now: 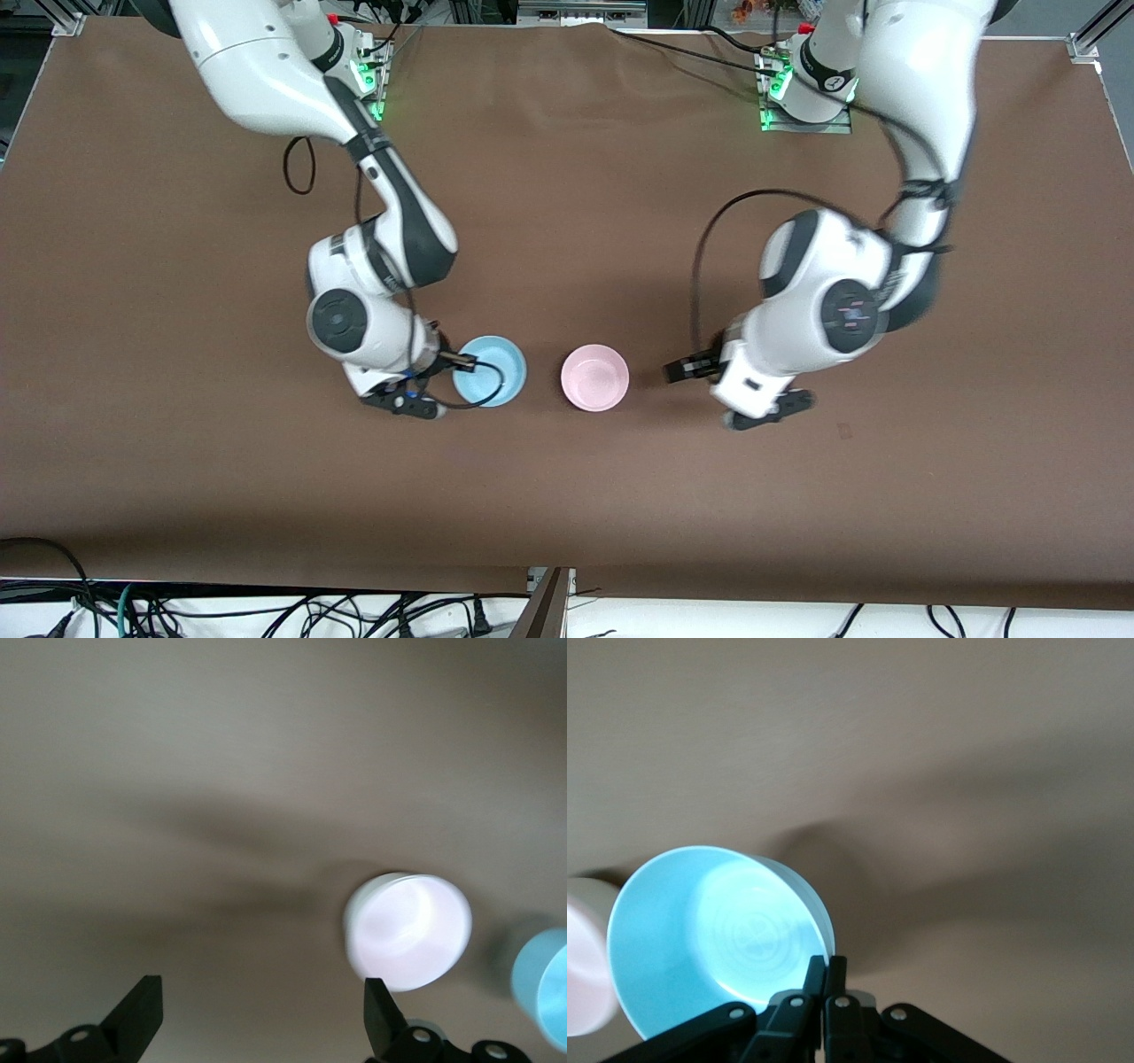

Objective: Stack pink and blue bowls on white bowl

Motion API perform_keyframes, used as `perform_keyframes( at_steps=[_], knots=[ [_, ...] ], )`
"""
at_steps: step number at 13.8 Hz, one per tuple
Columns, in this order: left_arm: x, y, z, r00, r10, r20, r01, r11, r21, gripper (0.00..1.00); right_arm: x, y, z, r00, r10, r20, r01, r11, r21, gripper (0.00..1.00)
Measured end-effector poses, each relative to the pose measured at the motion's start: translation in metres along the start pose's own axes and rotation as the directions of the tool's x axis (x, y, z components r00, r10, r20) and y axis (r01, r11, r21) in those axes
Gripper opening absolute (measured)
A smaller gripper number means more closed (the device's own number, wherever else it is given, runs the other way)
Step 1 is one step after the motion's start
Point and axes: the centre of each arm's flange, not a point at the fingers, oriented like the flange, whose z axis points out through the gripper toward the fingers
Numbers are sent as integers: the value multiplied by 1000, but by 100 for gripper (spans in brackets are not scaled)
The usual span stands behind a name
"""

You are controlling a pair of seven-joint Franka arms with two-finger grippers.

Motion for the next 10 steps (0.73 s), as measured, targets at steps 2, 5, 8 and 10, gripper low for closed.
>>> perform_keyframes(
  at_steps=[2, 5, 8, 10],
  knots=[
    [3, -37, -43, 999, 42, 10, -43, 998, 47, 100, -26, -40, -5, 995, 101, -27, -100, 994, 45, 2],
    [2, -93, -97, 995, 94, 25, -96, 991, 94, 100, -55, -95, -4, 967, 253, -34, -246, 961, 127, 2],
    [-11, -134, -141, 993, 118, 33, -120, 987, 109, 100, -69, -119, 22, 957, 290, -33, -281, 946, 162, 2],
    [-24, -143, -165, 993, 121, 16, -122, 983, 139, 100, -71, -121, 38, 956, 291, -33, -282, 946, 161, 2]
  ],
)
